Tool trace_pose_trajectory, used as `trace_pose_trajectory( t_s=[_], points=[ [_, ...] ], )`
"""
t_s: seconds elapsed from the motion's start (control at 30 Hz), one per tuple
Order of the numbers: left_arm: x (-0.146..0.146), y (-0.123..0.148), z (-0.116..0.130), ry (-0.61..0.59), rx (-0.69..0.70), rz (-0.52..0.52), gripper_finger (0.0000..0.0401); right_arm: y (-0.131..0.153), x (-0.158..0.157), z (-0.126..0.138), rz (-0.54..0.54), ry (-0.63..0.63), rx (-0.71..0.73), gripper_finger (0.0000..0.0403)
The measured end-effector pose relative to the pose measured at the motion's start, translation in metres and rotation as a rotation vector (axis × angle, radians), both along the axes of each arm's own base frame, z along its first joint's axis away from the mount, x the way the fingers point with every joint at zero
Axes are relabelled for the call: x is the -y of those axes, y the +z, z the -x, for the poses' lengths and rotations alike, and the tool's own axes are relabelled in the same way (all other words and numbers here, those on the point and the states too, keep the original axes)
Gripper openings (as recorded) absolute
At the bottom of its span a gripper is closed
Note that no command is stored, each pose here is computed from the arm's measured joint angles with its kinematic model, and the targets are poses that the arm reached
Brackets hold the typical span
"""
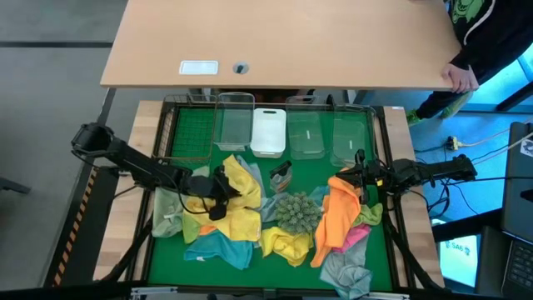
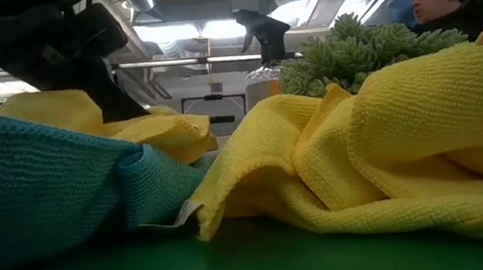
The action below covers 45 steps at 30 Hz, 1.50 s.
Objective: Sort microfiber towel by color & place in baskets
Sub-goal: Put the top left yellow microfiber towel into the left transparent bin
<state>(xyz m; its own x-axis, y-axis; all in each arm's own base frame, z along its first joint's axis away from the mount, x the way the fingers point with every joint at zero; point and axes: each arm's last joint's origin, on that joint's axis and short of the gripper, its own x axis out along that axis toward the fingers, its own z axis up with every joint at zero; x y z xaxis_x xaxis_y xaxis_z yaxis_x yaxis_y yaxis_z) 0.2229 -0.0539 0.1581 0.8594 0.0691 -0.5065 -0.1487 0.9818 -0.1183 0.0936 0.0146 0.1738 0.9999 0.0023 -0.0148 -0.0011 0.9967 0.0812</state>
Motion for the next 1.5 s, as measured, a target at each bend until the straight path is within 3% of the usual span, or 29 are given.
trace_pose_trajectory(
  t_s=[0.2,0.63,1.0,1.13,1.5],
  points=[
    [-0.004,0.021,0.006,0.048,0.104,0.011,0.0003,0.0,0.0,0.0,0.0,0.0,0.0,0.0017],
    [-0.018,0.086,0.037,0.241,0.491,0.055,0.0001,0.0,0.0,0.0,0.001,0.0,0.0,0.0017],
    [-0.029,0.138,0.052,0.349,0.926,-0.103,0.0,0.0,0.0,0.0,0.002,0.0,0.0,0.0017],
    [-0.041,0.143,0.054,0.422,0.974,-0.169,0.0,0.0,0.0,0.0,0.004,0.0,0.0,0.0017],
    [-0.095,0.134,0.043,0.636,0.933,-0.302,0.0,0.0,0.0,0.0,0.004,0.0,0.0,0.0017]
  ],
)
